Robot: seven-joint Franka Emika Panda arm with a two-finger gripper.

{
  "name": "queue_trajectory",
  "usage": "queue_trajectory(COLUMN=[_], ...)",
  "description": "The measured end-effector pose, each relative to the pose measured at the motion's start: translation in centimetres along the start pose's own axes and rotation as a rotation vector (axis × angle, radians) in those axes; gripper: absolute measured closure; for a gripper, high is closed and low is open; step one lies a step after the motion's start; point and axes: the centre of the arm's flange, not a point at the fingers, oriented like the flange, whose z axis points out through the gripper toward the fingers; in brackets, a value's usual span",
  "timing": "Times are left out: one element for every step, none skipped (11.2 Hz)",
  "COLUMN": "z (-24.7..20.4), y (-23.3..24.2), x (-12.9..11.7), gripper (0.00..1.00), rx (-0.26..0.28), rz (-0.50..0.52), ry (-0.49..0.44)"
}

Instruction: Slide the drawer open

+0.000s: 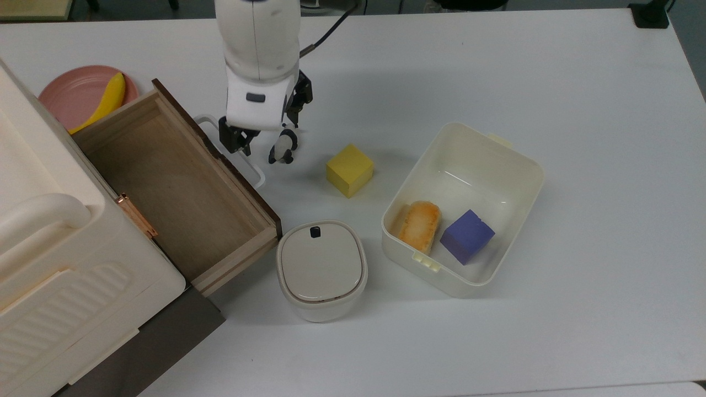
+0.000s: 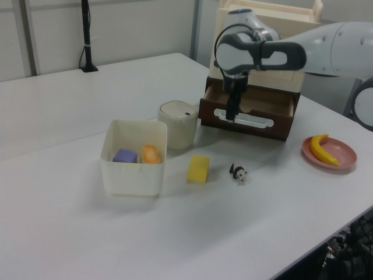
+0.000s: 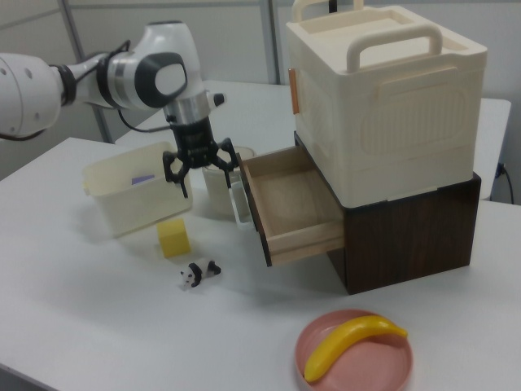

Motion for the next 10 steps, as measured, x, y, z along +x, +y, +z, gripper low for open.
queue_trajectory(z=[-1.4,-2.8,-3.9,-4.3,-4.9,-5.7,-6.5,-7.3,-8.0,-8.5], y=[-0.3,-0.8,-1.5,-2.3,-3.7,-5.1,-6.2,-7.0,-7.0,-6.6], x=[0.0,0.1,0.4,0.6,1.0,1.5,1.5,1.2,0.5,-0.3], gripper=[0.00,0.00,0.00,0.00,0.00,0.00,0.00,0.00,0.00,0.00], rx=[-0.011,-0.020,-0.022,-0.014,0.002,0.013,0.022,0.030,0.034,0.039], rz=[0.055,0.108,0.165,0.229,0.343,0.459,0.561,0.648,0.703,0.735], ry=[0.023,0.045,0.060,0.059,0.049,0.046,0.034,0.020,0.015,0.012])
